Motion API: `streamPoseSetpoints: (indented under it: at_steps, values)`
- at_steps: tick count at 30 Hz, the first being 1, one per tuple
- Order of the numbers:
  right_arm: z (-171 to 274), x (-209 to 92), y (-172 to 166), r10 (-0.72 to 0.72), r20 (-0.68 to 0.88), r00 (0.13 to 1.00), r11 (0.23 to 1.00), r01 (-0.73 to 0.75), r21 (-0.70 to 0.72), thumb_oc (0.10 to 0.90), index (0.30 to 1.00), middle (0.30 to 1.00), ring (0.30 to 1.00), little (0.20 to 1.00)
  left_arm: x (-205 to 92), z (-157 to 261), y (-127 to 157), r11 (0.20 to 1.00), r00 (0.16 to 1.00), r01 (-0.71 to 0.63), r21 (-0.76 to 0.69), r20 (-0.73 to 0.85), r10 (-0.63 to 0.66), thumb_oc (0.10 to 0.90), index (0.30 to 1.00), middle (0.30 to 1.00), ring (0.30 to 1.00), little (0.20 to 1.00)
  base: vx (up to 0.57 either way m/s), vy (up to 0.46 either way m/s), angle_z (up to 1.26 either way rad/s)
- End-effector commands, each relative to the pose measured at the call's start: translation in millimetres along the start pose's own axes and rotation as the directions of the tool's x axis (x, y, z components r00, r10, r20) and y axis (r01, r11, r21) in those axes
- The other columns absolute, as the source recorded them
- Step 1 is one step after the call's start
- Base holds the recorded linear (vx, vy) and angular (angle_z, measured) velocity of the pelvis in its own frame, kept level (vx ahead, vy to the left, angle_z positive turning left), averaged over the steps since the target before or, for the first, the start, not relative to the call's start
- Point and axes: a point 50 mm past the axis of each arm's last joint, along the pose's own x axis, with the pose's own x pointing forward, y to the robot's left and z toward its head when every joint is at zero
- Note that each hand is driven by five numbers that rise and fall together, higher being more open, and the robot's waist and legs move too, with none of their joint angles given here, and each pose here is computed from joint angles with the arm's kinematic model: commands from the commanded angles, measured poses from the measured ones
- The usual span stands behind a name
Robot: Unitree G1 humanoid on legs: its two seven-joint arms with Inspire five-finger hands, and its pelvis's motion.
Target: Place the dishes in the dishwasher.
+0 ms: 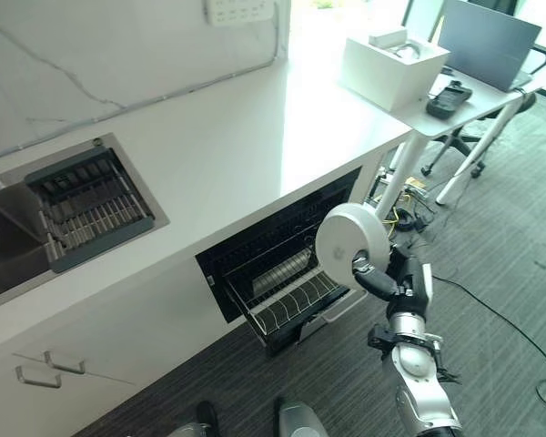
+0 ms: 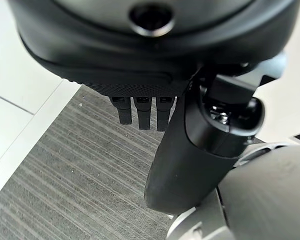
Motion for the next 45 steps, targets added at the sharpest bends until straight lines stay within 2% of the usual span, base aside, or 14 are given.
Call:
streamPoseSetpoints:
  at_steps: [1,12,16,21,25,30,31,33,41,42,45]
  values:
    - [90.8,25.1,8.7,-0.014,0.411,0.912,0.998,-0.014,0.066,0.400,0.300,0.300,0.300,0.300,-0.1,38.5,-5.5,0.999,0.992,0.038,0.021,0.123,-0.040,0.800,0.900,0.900,0.900,0.900,0.03,0.027,0.08]
    - [59.9,37.4,20.2,0.027,0.292,0.956,0.992,0.011,-0.128,0.400,0.300,0.300,0.300,0.300,-0.3,43.0,-3.8,0.999,0.990,0.043,0.033,0.131,-0.047,0.800,0.900,0.900,0.900,0.900,0.05,0.019,0.13]
    - [62.5,58.2,18.1,-0.102,0.286,0.953,0.960,0.169,-0.222,0.400,0.300,0.300,0.300,0.300,-1.2,67.6,6.4,1.000,0.978,0.006,0.030,0.210,-0.012,0.800,0.900,0.900,0.900,0.900,-0.03,0.000,0.18]
    - [72.9,81.4,-2.2,-0.268,0.296,0.917,0.891,0.353,-0.286,0.400,0.300,0.300,0.300,0.300,-2.3,85.9,19.0,0.999,0.968,-0.021,0.040,0.253,0.010,0.800,0.900,0.900,0.900,0.900,-0.07,-0.017,0.27]
    - [92.1,98.9,-35.3,-0.408,0.349,0.844,0.779,0.521,-0.349,0.400,0.300,0.300,0.300,0.300,-3.5,98.1,34.3,0.999,0.954,-0.043,0.032,0.299,0.032,0.800,0.900,0.900,0.900,0.900,-0.03,-0.006,0.30]
    - [124.0,106.5,-50.7,-0.488,0.486,0.725,0.647,0.674,-0.356,0.400,0.300,0.300,0.300,0.300,-6.3,109.6,44.4,0.998,0.936,-0.063,0.005,0.348,0.058,0.800,0.900,0.900,0.900,0.900,-0.10,0.027,0.22]
    - [129.4,106.8,-53.0,-0.489,0.515,0.704,0.617,0.696,-0.366,0.400,0.300,0.300,0.300,0.300,-6.6,111.0,45.8,0.998,0.934,-0.064,-0.001,0.352,0.060,0.800,0.900,0.900,0.900,0.900,-0.09,0.044,0.00]
    - [131.1,108.4,-53.8,-0.469,0.518,0.715,0.610,0.686,-0.396,0.400,0.300,0.300,0.300,0.300,-6.6,112.0,47.5,0.998,0.934,-0.063,-0.005,0.353,0.061,0.800,0.900,0.900,0.900,0.900,-0.09,0.051,-0.01]
    - [108.4,110.6,-19.8,-0.175,0.510,0.842,0.538,0.516,-0.666,0.400,0.300,0.300,0.300,0.300,-8.3,120.9,51.6,0.997,0.921,-0.064,-0.041,0.381,0.075,0.800,0.900,0.900,0.900,0.900,-0.09,0.022,0.00]
    - [101.2,110.5,-12.1,-0.115,0.482,0.869,0.517,0.467,-0.717,0.400,0.300,0.300,0.300,0.300,-9.0,124.1,53.5,0.997,0.918,-0.067,-0.046,0.388,0.080,0.800,0.900,0.900,0.900,0.900,-0.08,-0.008,-0.02]
    - [82.2,108.2,1.8,-0.059,0.416,0.908,0.508,0.386,-0.770,0.400,0.300,0.300,0.300,0.300,-10.7,130.8,55.4,0.996,0.911,-0.071,-0.047,0.405,0.084,0.800,0.900,0.900,0.900,0.900,-0.09,-0.005,0.04]
